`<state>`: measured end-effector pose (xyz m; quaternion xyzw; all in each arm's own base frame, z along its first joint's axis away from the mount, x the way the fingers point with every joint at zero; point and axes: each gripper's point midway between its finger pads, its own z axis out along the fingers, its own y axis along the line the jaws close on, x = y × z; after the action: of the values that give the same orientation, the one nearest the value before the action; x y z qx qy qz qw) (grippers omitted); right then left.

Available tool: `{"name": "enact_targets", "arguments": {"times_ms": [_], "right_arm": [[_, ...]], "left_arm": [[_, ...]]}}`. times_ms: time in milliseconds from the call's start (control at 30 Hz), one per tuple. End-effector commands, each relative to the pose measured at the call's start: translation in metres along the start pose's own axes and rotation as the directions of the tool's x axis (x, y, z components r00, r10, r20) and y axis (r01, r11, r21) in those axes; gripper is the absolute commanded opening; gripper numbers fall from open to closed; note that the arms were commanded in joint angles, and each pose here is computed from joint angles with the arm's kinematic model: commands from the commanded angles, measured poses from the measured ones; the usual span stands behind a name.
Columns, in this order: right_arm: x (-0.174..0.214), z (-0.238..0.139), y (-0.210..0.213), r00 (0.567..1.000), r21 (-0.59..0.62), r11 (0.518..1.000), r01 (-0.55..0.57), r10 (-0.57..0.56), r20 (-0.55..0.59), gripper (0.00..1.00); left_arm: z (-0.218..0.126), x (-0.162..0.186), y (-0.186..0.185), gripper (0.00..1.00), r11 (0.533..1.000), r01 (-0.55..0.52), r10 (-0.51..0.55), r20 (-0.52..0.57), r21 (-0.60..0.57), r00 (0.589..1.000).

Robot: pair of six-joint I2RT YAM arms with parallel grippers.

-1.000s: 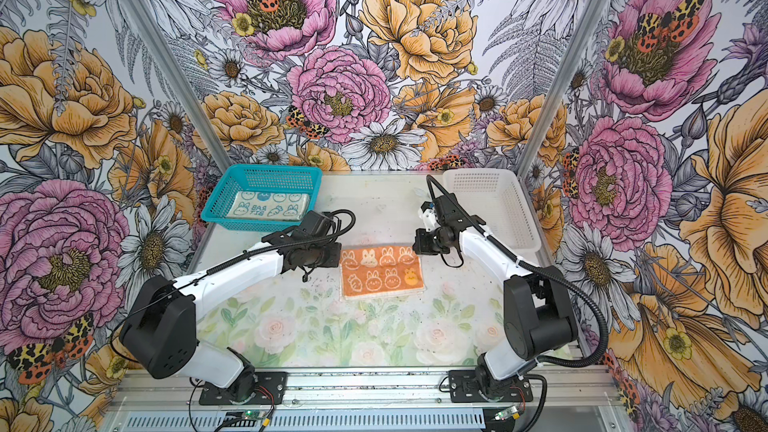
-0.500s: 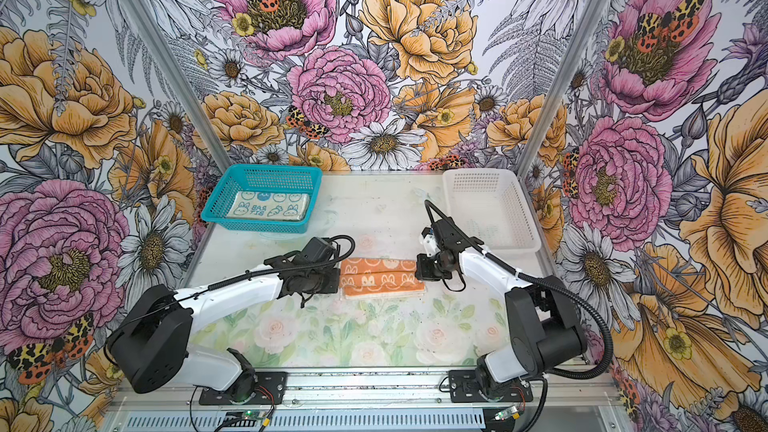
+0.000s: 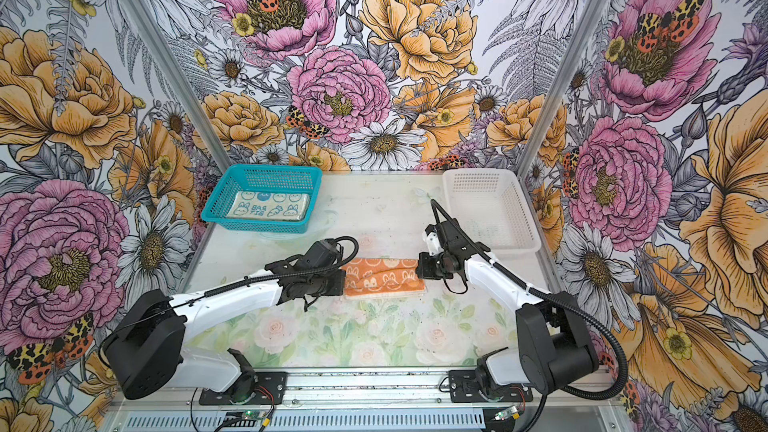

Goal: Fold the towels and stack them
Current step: 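Fold the far edge toward the robot over the towel with both grippers, then release the folded strip and lift both grippers away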

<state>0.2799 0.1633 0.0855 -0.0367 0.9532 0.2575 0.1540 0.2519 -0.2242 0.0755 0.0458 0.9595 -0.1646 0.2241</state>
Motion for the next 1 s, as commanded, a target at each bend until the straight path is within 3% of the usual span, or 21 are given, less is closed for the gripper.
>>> {"name": "enact_targets", "arguments": {"times_ms": [0, 100, 200, 267, 400, 500, 533, 633, 733, 833, 967], "right_arm": [[-0.001, 0.005, -0.009, 1.000, 0.029, 0.999, -0.023, 0.023, 0.014, 0.00], [0.008, 0.012, -0.014, 0.999, 0.032, 0.999, -0.039, 0.039, 0.000, 0.03], [0.013, 0.016, -0.018, 0.999, 0.038, 0.998, -0.048, 0.048, -0.008, 0.15], [0.014, 0.017, -0.018, 0.999, 0.040, 0.998, -0.052, 0.052, -0.010, 0.26], [0.009, 0.007, -0.009, 0.998, 0.019, 0.998, -0.058, 0.057, 0.024, 0.47], [-0.002, -0.011, 0.006, 0.993, -0.022, 0.997, -0.075, 0.076, 0.088, 0.63], [-0.007, -0.017, 0.014, 0.991, -0.044, 0.996, -0.077, 0.082, 0.108, 0.67], [-0.014, -0.028, 0.039, 0.989, -0.100, 0.993, -0.058, 0.071, 0.132, 0.79], [-0.016, -0.028, 0.064, 0.987, -0.188, 0.980, -0.060, 0.087, 0.137, 0.88], [-0.014, -0.017, 0.080, 0.981, -0.308, 0.946, -0.102, 0.147, 0.128, 0.91], [-0.002, 0.008, 0.071, 0.980, -0.306, 0.941, -0.142, 0.176, 0.088, 0.93]], "left_arm": [[-0.002, 0.003, -0.001, 0.00, 1.000, 0.013, -0.013, 0.020, 0.017, 1.000], [0.003, 0.011, 0.000, 0.00, 0.999, 0.017, -0.017, 0.007, 0.031, 1.000], [0.009, 0.018, -0.002, 0.02, 0.999, 0.018, -0.018, -0.016, 0.044, 1.000], [0.009, 0.018, -0.005, 0.22, 0.999, 0.013, -0.012, -0.019, 0.052, 1.000], [-0.010, -0.002, -0.016, 0.47, 0.996, 0.001, -0.005, 0.039, 0.088, 0.999], [-0.037, -0.025, -0.029, 0.91, 0.991, -0.008, -0.007, 0.110, 0.131, 0.994], [-0.044, -0.033, -0.032, 0.99, 0.989, -0.002, -0.018, 0.132, 0.147, 0.991], [-0.053, -0.049, -0.038, 0.99, 0.972, 0.080, -0.110, 0.130, 0.220, 0.985], [-0.049, -0.055, -0.056, 0.99, 0.915, 0.179, -0.224, 0.086, 0.360, 0.971], [-0.035, -0.050, -0.060, 0.99, 0.883, 0.249, -0.289, 0.042, 0.398, 0.956], [-0.009, -0.033, -0.054, 0.99, 0.846, 0.329, -0.355, -0.016, 0.419, 0.935]]}}
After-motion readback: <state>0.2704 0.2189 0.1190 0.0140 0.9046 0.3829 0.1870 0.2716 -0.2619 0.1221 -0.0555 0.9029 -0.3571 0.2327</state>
